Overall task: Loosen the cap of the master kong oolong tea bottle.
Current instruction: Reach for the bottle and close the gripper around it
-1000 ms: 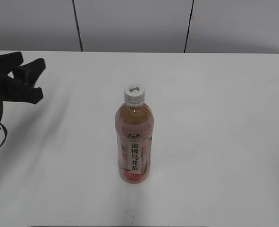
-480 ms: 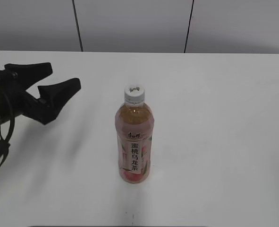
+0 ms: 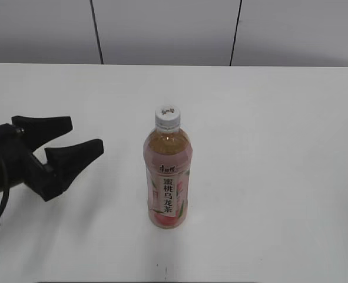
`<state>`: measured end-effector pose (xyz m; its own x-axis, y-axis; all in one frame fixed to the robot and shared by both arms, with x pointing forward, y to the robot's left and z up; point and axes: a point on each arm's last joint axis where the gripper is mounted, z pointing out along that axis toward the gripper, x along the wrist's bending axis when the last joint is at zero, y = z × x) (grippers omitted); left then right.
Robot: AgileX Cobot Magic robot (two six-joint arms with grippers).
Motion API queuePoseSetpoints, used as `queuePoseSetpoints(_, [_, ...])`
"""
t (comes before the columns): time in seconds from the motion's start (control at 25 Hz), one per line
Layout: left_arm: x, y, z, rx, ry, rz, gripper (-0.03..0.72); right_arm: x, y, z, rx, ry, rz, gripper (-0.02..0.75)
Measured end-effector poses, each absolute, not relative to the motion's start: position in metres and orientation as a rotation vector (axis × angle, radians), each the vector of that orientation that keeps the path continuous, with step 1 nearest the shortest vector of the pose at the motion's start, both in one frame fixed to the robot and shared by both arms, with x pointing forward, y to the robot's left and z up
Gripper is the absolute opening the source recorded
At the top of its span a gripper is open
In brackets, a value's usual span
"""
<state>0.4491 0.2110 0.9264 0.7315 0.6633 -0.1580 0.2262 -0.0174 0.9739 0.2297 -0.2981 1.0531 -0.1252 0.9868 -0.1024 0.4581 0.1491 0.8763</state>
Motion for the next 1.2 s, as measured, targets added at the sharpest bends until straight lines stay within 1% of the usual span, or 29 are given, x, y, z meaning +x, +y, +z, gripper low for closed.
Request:
queuePoseSetpoints(0.12, [0.438,0.211,0.920,1.619,0.744,0.361,0.583,0.230,-0.298,1.053,1.402,1.693,0.911,0.543])
queuePoseSetpoints(0.36, [0.427,0.201,0.918,1.675,0.647,0.287,0.583,0.230,-0.298,1.053,1.402,1.693,0.911,0.543])
queuePoseSetpoints(0.8, [0.422,0.193,0.918,1.702,0.571,0.245,0.585,0.230,-0.298,1.053,1.402,1.693,0.911,0.543])
queuePoseSetpoints(1.2, [0.422,0.192,0.918,1.703,0.567,0.243,0.575,0.230,-0.298,1.053,1.402,1.693,0.911,0.543])
